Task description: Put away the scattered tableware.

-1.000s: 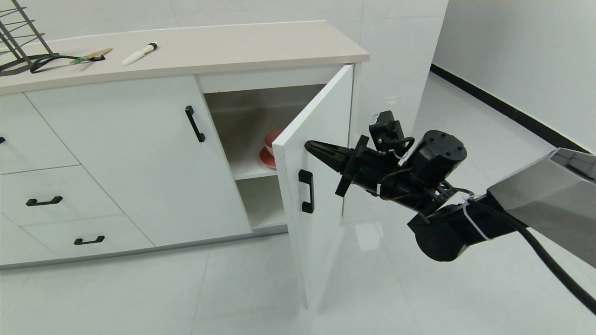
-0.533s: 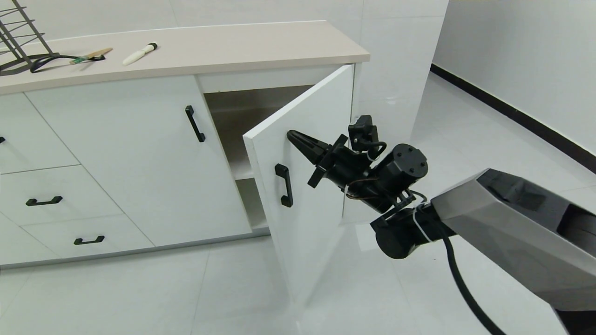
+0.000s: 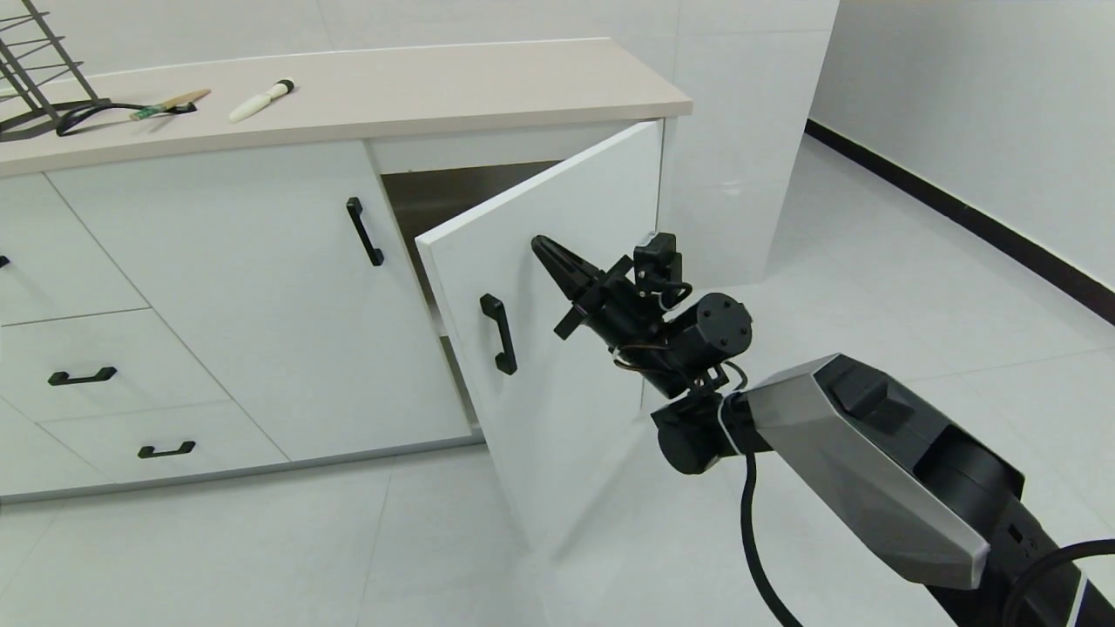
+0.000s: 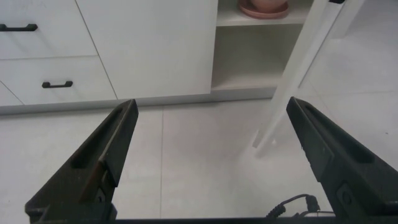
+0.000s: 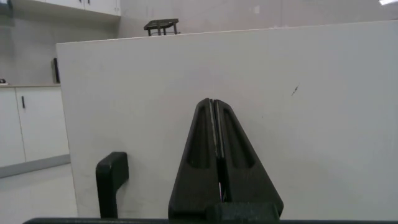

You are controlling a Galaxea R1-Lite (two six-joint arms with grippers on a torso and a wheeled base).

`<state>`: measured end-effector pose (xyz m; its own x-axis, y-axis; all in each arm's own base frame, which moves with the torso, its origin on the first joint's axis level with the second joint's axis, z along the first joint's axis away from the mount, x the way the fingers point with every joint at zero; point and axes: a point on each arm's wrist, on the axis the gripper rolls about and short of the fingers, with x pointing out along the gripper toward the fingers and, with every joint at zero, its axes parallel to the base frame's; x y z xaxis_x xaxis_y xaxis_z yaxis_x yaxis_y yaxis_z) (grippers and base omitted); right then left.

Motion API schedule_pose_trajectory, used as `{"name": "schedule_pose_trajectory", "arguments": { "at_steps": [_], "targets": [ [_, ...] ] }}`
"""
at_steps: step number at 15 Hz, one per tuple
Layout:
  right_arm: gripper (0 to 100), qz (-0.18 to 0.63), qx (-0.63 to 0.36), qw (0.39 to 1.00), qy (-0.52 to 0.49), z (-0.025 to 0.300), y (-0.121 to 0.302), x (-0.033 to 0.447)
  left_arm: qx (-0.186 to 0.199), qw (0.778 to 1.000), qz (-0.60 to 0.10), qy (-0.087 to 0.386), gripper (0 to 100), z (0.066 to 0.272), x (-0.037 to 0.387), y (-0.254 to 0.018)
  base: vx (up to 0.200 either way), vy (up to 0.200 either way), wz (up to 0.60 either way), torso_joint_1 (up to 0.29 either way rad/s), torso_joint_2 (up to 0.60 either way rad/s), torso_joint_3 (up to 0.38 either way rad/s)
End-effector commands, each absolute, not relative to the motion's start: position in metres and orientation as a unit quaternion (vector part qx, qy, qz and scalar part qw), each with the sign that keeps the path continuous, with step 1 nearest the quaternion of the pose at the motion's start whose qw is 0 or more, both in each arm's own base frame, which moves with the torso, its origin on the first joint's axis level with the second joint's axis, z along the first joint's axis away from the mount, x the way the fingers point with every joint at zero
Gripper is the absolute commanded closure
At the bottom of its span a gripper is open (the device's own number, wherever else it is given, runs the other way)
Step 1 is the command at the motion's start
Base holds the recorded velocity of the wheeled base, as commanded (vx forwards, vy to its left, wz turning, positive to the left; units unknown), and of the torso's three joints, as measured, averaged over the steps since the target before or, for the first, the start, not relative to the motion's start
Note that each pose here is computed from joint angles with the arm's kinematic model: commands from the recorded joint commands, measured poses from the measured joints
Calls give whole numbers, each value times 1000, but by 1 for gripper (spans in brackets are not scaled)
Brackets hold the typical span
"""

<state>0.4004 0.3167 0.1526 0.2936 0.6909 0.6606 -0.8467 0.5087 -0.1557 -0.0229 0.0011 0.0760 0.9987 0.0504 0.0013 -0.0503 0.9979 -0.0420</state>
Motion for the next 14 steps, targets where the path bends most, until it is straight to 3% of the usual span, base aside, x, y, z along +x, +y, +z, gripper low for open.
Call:
{"name": "schedule_pose_trajectory", "arguments": {
  "at_steps": [1, 7, 10, 13, 14],
  "targets": [
    [100, 479, 117, 786, -373, 166, 316, 401, -21, 999, 25, -1, 0, 76, -23, 1, 0, 0, 0, 0, 0, 0],
    [100, 458, 112, 785, -402, 221, 281, 389, -21, 999, 25, -1, 0, 76, -23, 1, 0, 0, 0, 0, 0, 0],
    [100, 426, 92, 812, -387, 266, 216, 362, -22, 999, 25, -1, 0, 76, -23, 1, 0, 0, 0, 0, 0, 0],
    [100, 388, 54, 854, -343, 285, 129, 289, -21, 999, 25, -1, 0, 76, -23, 1, 0, 0, 0, 0, 0, 0],
    [100, 387, 44, 856, -341, 286, 120, 278, -21, 999, 25, -1, 0, 76, -23, 1, 0, 0, 0, 0, 0, 0]
  ]
}}
